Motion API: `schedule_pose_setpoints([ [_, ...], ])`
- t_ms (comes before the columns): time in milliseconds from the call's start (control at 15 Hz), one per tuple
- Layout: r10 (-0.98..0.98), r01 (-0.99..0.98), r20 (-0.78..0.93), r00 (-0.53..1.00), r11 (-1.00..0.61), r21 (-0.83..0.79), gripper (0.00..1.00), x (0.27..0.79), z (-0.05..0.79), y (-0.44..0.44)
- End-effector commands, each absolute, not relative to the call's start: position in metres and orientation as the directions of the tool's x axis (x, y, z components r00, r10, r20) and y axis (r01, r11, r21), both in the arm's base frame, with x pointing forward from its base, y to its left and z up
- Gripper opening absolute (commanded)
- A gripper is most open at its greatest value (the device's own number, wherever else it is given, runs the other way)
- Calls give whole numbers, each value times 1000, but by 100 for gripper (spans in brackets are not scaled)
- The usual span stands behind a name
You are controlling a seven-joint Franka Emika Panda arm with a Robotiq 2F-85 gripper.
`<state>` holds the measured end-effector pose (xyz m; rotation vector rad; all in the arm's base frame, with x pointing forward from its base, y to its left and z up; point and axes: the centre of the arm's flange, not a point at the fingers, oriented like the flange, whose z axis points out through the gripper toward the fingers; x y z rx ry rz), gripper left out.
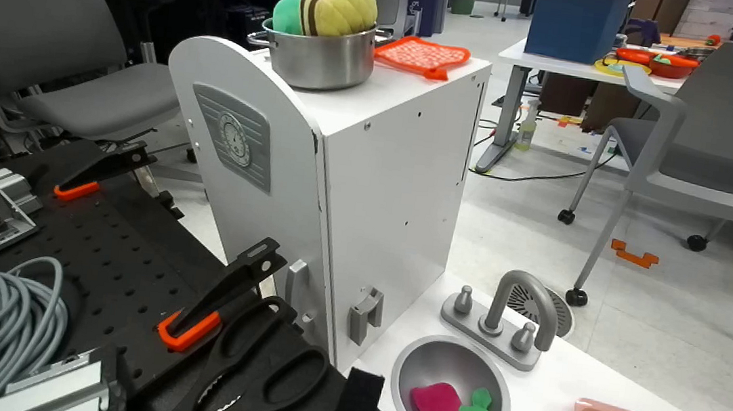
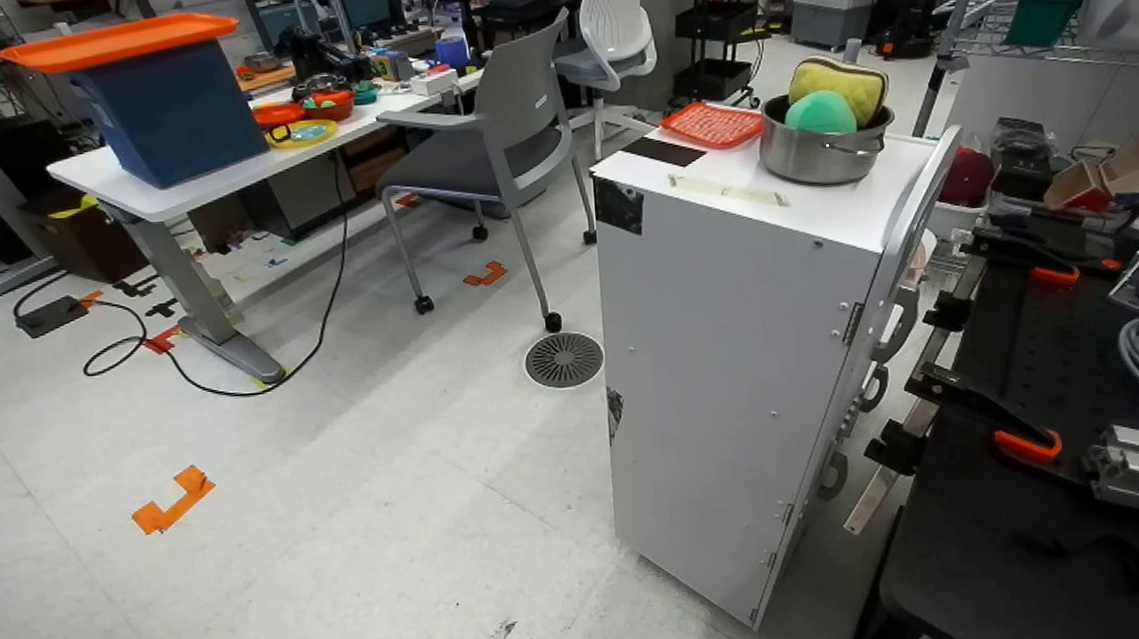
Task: Remove the yellow and black sponge, green plush toy and grey bear from the silver pot and place them in the sink
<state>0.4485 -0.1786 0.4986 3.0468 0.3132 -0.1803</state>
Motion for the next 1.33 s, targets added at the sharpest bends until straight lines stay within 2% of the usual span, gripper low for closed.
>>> schedule_pose_setpoints([
  [0, 198, 207, -124, 972, -976, 61, 100, 448, 499, -179],
  [400, 198, 207, -124, 972, -976, 61, 100, 448, 499, -179],
  [867, 260, 272, -99, 960, -954, 127, 100, 486, 488, -120],
  [1000, 285, 292, -69, 956, -946, 139, 100, 495, 484, -100],
  [1267, 251, 233, 97, 963, -958, 167, 100, 508, 475, -77],
])
